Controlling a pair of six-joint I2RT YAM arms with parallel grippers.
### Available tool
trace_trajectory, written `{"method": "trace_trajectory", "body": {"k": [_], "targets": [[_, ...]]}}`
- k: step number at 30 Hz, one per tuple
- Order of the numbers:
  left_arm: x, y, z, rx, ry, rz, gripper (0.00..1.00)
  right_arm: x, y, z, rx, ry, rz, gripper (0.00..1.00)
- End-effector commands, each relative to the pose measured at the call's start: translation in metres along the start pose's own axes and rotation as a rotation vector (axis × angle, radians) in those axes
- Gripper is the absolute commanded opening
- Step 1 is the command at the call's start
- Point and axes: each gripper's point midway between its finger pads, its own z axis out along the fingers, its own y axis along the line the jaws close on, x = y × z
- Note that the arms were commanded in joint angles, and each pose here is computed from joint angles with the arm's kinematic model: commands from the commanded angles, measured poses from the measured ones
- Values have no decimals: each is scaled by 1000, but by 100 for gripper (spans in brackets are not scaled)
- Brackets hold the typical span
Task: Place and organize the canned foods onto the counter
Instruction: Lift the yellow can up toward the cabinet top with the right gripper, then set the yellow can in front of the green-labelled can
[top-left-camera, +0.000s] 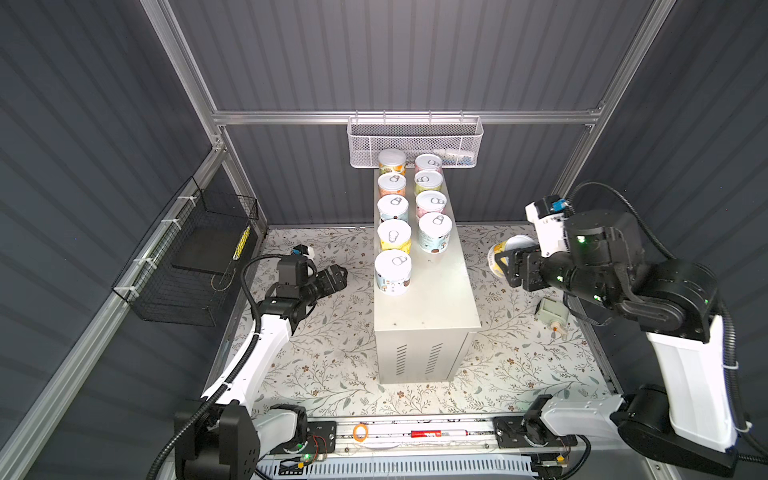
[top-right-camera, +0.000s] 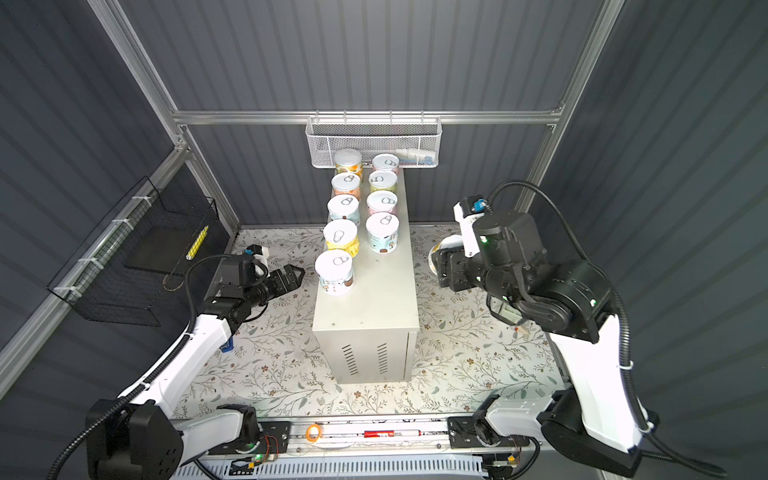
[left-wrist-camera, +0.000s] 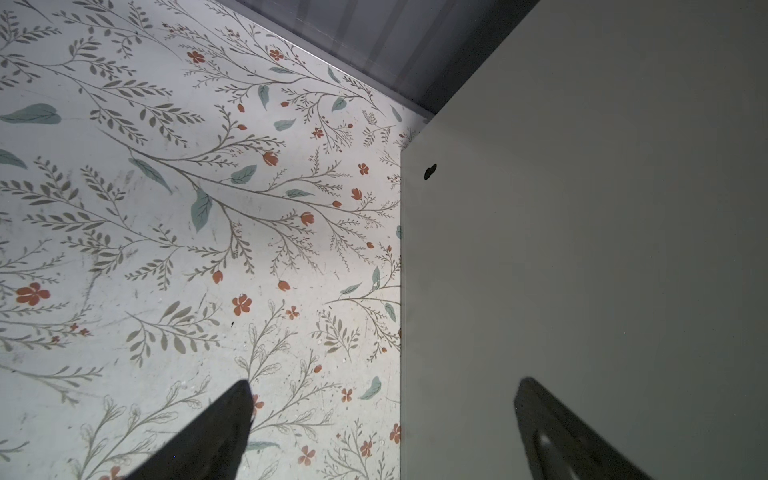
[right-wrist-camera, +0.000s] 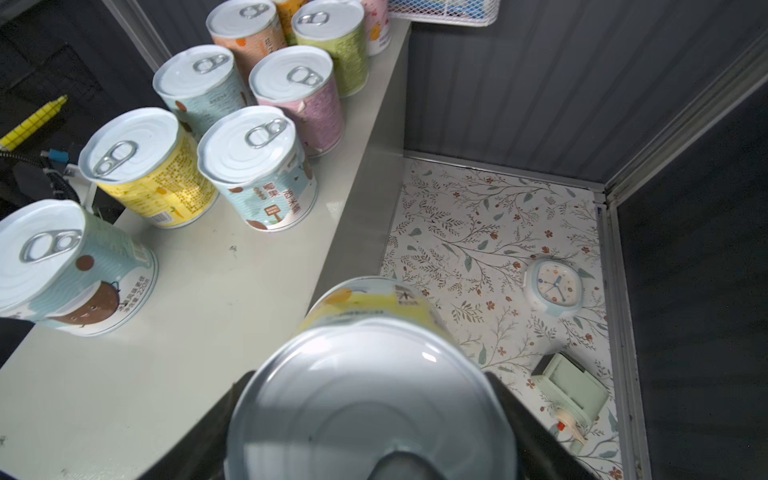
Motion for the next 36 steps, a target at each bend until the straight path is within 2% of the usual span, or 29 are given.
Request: {"method": "trace_trajectory", "body": {"k": [1, 14, 34, 36], "targets": [[-5, -7, -1, -5, -8, 35, 99, -13, 12, -4, -19, -40, -37, 0], [1, -10, -4, -11, -2, 61, 99, -12, 74, 33, -111, 42, -155, 0], [3, -7, -5, -22, -1, 65, 99, -1, 100, 63, -155, 116, -202, 0], [3, -6, -4, -24, 0, 64, 99, 0, 101, 66, -153, 125, -208, 6]]}}
